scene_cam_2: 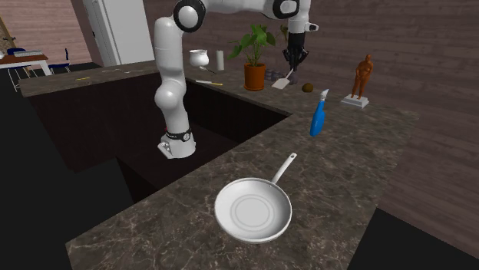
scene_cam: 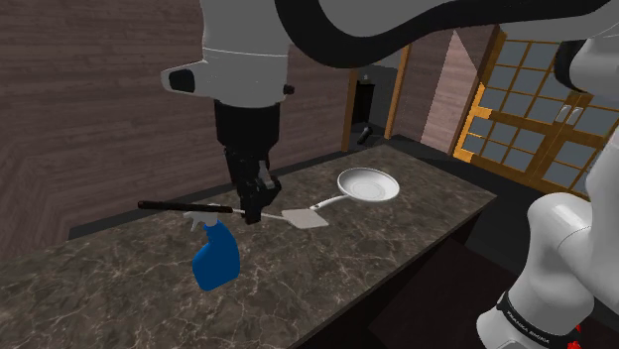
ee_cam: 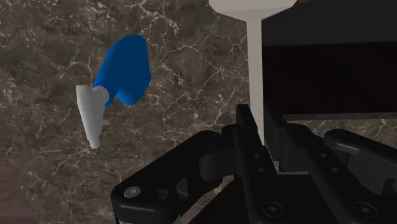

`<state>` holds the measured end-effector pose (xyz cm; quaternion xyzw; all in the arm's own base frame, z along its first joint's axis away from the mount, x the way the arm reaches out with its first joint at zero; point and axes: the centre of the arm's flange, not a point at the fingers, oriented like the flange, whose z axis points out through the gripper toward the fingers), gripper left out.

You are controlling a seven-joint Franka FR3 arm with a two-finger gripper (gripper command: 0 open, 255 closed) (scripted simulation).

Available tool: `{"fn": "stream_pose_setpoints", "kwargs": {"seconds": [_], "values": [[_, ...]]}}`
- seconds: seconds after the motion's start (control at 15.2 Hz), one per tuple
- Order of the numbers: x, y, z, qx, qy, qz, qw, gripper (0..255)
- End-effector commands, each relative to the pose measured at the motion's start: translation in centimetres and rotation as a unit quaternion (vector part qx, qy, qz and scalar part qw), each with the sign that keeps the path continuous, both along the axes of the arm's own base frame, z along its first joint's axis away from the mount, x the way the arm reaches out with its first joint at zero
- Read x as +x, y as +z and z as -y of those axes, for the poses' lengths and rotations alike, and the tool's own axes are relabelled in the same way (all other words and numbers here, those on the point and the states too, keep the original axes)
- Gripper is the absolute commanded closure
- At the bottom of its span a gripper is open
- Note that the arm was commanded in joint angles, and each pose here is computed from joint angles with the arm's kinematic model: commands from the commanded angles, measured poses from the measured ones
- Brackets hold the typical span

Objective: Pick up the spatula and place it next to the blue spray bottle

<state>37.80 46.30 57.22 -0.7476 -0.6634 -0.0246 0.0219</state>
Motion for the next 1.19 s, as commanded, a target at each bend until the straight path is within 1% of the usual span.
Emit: {"fn": "stream_pose_setpoints", "kwargs": {"seconds": [0.0, 0.13, 1.12], "values": [[-0.1, -0.1, -2.7, 0.000, -0.001, 0.000, 1.0000, 255], [-0.3, -0.1, -5.3, 0.000, -0.001, 0.000, 1.0000, 255], [-0.3, -8.1, -5.3, 0.000, -0.001, 0.000, 1.0000, 255]]}}
